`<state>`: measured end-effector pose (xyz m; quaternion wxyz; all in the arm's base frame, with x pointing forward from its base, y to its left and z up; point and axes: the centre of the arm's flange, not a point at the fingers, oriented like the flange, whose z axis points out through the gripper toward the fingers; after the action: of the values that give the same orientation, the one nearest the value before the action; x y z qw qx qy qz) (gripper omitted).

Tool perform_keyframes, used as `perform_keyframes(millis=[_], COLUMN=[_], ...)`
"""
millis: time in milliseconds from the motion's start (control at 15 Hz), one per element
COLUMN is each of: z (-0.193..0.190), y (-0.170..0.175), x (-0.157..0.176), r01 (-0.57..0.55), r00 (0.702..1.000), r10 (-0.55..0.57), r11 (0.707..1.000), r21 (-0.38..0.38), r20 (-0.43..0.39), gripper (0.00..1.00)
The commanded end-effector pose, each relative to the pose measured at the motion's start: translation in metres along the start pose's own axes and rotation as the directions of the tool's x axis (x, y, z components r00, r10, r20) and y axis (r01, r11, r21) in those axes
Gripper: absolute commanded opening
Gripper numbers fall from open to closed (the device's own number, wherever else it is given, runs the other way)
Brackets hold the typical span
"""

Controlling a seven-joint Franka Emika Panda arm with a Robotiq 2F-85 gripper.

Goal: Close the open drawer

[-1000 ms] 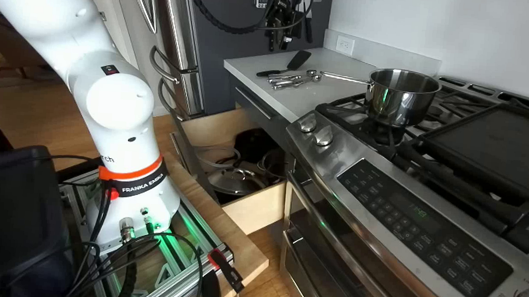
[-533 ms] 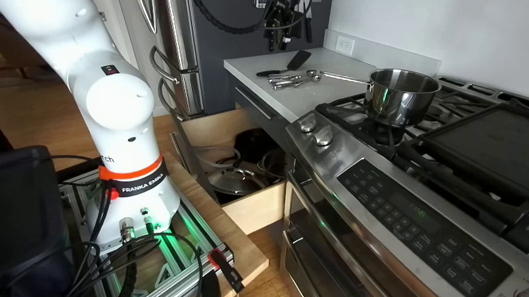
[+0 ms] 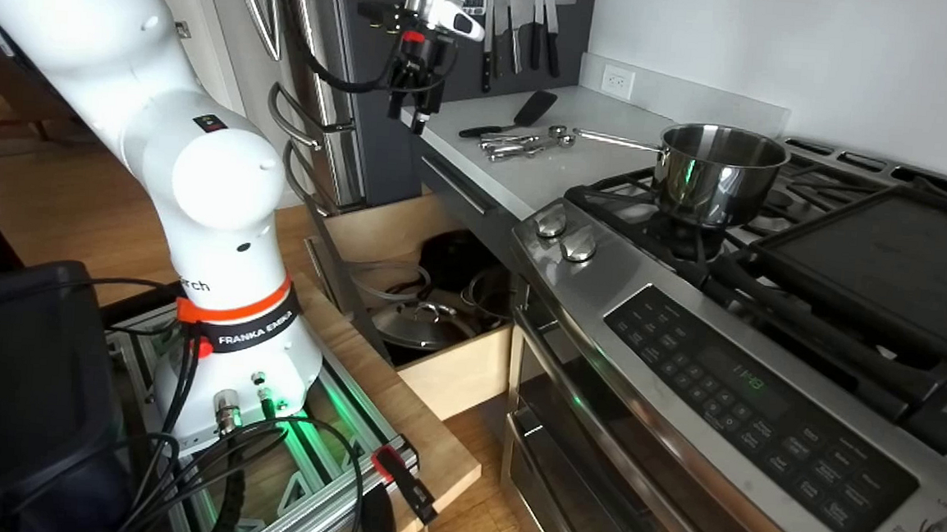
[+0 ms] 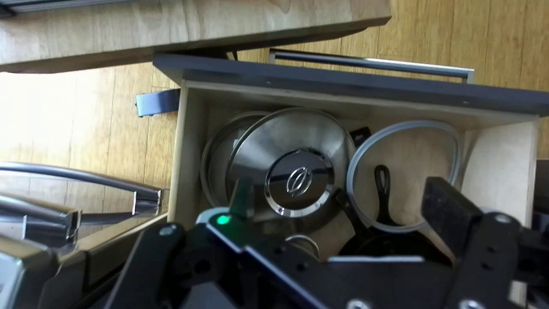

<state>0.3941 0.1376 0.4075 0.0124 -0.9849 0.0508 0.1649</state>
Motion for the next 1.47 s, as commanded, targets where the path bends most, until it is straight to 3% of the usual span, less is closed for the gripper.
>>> perform_keyframes(millis=[0, 200, 333, 400, 933, 1400], z=[0.064, 0.107, 0.138, 0.107, 0.111, 0.189], y=[-0.047, -0.085, -0.106, -0.087, -0.090, -0.137], x=[-0.028, -0.040, -0.049, -0.046, -0.040, -0.044], r01=[-0.046, -0.045, 0.048, 0.016, -0.016, -0.030], r00=[0.999, 0.999, 0.999, 1.000, 1.000, 0.999], r10=[0.046, 0.047, -0.048, -0.016, 0.017, 0.030], r11=[0.998, 0.998, 0.998, 1.000, 1.000, 1.000], r21=[0.030, 0.052, -0.045, 0.001, -0.011, 0.000], r20=[0.013, -0.022, 0.005, -0.008, 0.013, 0.037], gripper=[1.00, 1.00, 1.00, 1.00, 1.00, 1.00])
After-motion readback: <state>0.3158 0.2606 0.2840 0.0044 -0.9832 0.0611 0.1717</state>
